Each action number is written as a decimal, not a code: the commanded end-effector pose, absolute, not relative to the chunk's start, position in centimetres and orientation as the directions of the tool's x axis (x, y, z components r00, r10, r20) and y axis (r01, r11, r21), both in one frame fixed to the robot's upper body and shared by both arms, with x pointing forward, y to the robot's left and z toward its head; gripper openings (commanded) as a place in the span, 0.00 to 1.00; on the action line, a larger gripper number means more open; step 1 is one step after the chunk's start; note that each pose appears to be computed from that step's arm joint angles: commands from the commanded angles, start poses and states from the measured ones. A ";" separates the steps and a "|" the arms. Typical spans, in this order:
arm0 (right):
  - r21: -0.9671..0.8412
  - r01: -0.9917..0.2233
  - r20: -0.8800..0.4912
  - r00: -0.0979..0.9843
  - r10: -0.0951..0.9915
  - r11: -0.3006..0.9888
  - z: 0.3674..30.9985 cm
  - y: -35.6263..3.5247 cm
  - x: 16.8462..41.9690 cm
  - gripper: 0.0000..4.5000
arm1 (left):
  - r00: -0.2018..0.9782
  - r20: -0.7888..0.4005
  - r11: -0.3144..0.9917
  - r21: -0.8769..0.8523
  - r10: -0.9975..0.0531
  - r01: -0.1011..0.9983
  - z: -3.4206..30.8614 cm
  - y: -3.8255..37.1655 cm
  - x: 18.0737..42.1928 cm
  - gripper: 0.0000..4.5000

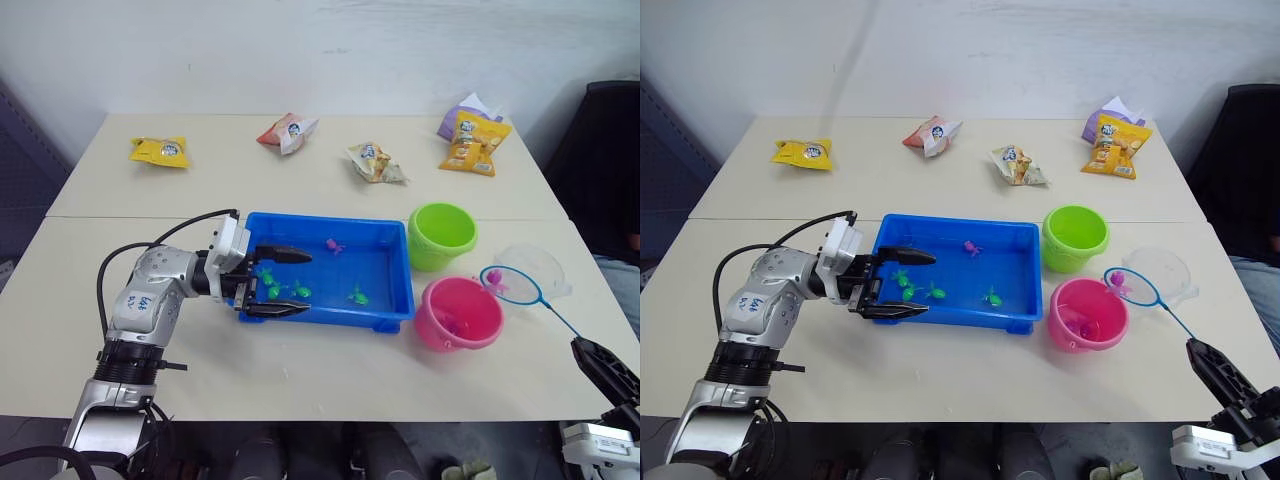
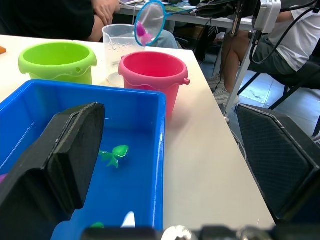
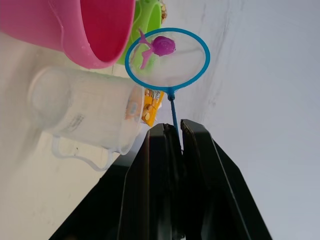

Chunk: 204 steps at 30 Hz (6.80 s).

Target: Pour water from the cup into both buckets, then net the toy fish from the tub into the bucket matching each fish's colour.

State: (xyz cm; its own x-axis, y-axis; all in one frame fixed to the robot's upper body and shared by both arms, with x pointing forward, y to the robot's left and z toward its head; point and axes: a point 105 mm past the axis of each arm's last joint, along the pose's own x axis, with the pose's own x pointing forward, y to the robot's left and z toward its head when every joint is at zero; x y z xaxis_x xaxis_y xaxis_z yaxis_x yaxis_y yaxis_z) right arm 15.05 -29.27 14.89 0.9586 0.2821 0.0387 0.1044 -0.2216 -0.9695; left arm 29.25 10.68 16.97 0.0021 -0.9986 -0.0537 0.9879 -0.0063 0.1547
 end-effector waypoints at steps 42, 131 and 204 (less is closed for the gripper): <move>-0.985 0.156 0.124 0.940 0.316 -0.075 17.6 -26.6 15.1 0.00 | 0.062 -0.058 0.048 0.225 -0.996 0.973 16.9 11.1 29.7 1.00; -0.311 -0.457 0.023 0.873 0.488 0.833 21.9 -21.4 18.5 0.00 | 0.065 -0.024 0.058 0.222 -0.998 0.973 17.1 12.1 31.1 1.00; -0.450 -0.638 -0.517 0.756 0.401 0.625 16.6 -14.4 30.1 0.00 | 0.366 -0.089 0.338 0.230 -0.926 0.913 17.0 17.5 29.4 1.00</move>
